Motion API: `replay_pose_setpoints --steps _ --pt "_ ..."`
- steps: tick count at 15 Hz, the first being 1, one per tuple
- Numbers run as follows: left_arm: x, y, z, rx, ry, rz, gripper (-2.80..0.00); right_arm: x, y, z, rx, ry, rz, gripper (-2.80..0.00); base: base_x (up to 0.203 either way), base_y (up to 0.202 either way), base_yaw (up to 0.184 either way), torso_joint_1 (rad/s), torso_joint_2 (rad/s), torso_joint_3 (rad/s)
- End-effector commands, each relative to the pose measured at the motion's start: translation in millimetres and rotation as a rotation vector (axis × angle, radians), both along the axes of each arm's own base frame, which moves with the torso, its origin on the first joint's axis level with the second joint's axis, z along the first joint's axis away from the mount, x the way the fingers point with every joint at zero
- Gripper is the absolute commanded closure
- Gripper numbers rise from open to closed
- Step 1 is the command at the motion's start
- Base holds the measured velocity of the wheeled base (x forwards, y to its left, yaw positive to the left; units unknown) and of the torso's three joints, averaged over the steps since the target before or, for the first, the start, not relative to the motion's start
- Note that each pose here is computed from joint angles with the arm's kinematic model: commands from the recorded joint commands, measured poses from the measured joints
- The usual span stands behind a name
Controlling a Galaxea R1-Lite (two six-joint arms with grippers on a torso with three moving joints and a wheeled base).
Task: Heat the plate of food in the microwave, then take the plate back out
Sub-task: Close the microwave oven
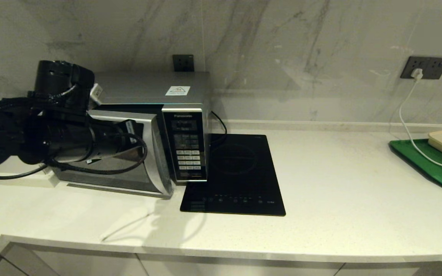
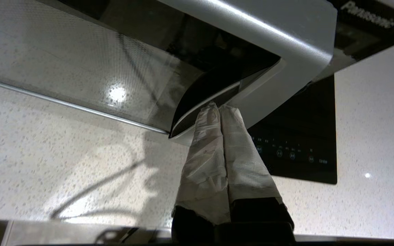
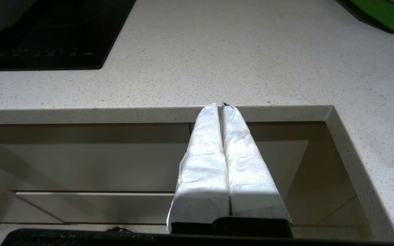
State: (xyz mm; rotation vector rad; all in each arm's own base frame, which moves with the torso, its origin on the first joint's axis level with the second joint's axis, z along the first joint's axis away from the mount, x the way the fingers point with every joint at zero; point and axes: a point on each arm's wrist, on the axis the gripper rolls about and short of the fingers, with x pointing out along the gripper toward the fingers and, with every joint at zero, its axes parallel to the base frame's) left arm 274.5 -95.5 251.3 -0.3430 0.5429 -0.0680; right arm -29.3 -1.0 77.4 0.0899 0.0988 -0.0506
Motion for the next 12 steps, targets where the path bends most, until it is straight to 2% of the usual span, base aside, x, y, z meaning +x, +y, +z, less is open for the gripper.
replay_pose_setpoints --steps 1,12 --pt "12.3 -4.5 -10.1 0.001 0.002 0.002 0.00 0.1 0.0 -0.1 0.001 0.002 0.001 0.00 0.000 0.000 0.000 0.000 0.00 0.000" --pt "33.3 -22.1 -21.0 0.006 -0.089 0.014 0.00 0.1 0.0 -0.1 0.001 0.002 0.000 0.00 0.000 0.000 0.000 0.000 0.00 0.000"
